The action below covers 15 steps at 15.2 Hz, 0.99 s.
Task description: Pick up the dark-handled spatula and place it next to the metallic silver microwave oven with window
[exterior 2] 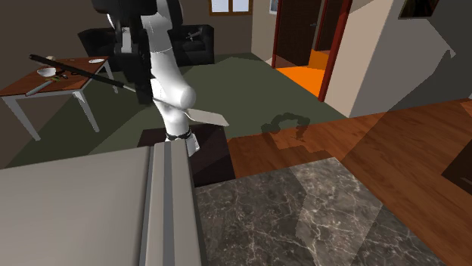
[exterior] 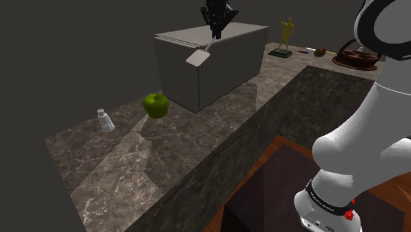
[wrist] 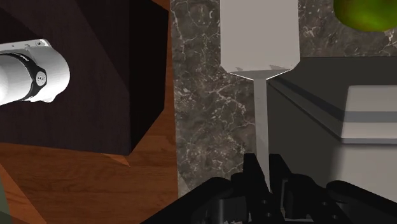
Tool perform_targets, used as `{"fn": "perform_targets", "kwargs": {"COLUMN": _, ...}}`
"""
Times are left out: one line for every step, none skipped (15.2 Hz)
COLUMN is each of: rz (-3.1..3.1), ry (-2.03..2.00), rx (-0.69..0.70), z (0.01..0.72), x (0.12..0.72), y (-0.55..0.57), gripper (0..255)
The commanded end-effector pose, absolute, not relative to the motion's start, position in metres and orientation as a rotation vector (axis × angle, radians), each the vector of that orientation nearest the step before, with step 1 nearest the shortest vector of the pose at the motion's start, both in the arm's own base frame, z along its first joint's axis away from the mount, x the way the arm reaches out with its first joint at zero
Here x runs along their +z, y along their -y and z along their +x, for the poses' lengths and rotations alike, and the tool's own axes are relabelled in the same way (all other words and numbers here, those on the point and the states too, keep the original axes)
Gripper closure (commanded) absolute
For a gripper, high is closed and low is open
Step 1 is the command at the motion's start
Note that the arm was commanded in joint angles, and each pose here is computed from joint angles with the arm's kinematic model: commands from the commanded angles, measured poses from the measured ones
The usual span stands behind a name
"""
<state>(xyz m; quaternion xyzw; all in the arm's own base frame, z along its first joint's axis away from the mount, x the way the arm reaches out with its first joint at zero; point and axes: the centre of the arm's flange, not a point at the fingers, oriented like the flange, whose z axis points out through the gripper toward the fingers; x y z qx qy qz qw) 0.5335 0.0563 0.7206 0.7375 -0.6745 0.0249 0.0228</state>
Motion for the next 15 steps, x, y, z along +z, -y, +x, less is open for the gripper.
{"fn": "perform_targets", "kwargs": {"rz": 2.285, "ry": 2.089, "rx": 0.076, "z": 0.534, "x": 0.711, "y": -0.057, "gripper": 255}}
{"fn": "perform_targets", "kwargs": {"rz": 2.285, "ry": 2.089, "rx": 0.076, "z": 0.534, "x": 0.705, "y": -0.057, "gripper": 255}}
{"fn": "perform_targets", "kwargs": {"rz": 2.285, "ry": 2.089, "rx": 0.076, "z": 0.534, "x": 0.7, "y": -0.057, "gripper": 255}}
{"fn": "perform_targets", "kwargs": {"rz": 2.285, "ry": 2.089, "rx": 0.076, "z": 0.534, "x": 0.695, "y": -0.057, "gripper": 255}}
{"fn": "perform_targets", "kwargs": {"rz": 2.285, "ry": 2.089, "rx": 0.076, "z": 0.534, "x": 0.689, "y": -0.057, "gripper": 255}}
{"fn": "perform_targets", "kwargs": {"rz": 2.285, "ry": 2.089, "rx": 0.076, "z": 0.534, "x": 0.684, "y": -0.057, "gripper": 255}}
{"fn": "perform_targets", "kwargs": {"rz": 2.285, "ry": 2.089, "rx": 0.076, "z": 0.534, "x": 0.679, "y": -0.057, "gripper": 255}}
{"fn": "perform_targets", "kwargs": {"rz": 2.285, "ry": 2.089, "rx": 0.076, "z": 0.534, "x": 0.674, "y": -0.057, "gripper": 255}}
{"fn": "perform_targets", "kwargs": {"rz": 2.285, "ry": 2.089, "rx": 0.076, "z": 0.534, "x": 0.668, "y": -0.057, "gripper": 255}}
{"fn": "perform_targets", "kwargs": {"rz": 2.285, "ry": 2.089, "rx": 0.076, "z": 0.534, "x": 0.663, "y": -0.057, "gripper": 255}}
{"fn": "perform_targets", "kwargs": {"rz": 2.285, "ry": 2.089, "rx": 0.076, "z": 0.534, "x": 0.658, "y": -0.057, "gripper": 255}}
{"fn": "perform_targets", "kwargs": {"rz": 2.285, "ry": 2.089, "rx": 0.076, "z": 0.534, "x": 0.652, "y": -0.057, "gripper": 255}}
{"fn": "perform_targets", "kwargs": {"rz": 2.285, "ry": 2.089, "rx": 0.076, "z": 0.534, "x": 0.647, "y": -0.057, "gripper": 255}}
{"fn": "perform_targets", "kwargs": {"rz": 2.285, "ry": 2.089, "rx": 0.076, "z": 0.534, "x": 0.642, "y": -0.057, "gripper": 255}}
{"fn": "perform_targets", "kwargs": {"rz": 2.285, "ry": 2.089, "rx": 0.076, "z": 0.534, "x": 0.637, "y": -0.057, "gripper": 255}}
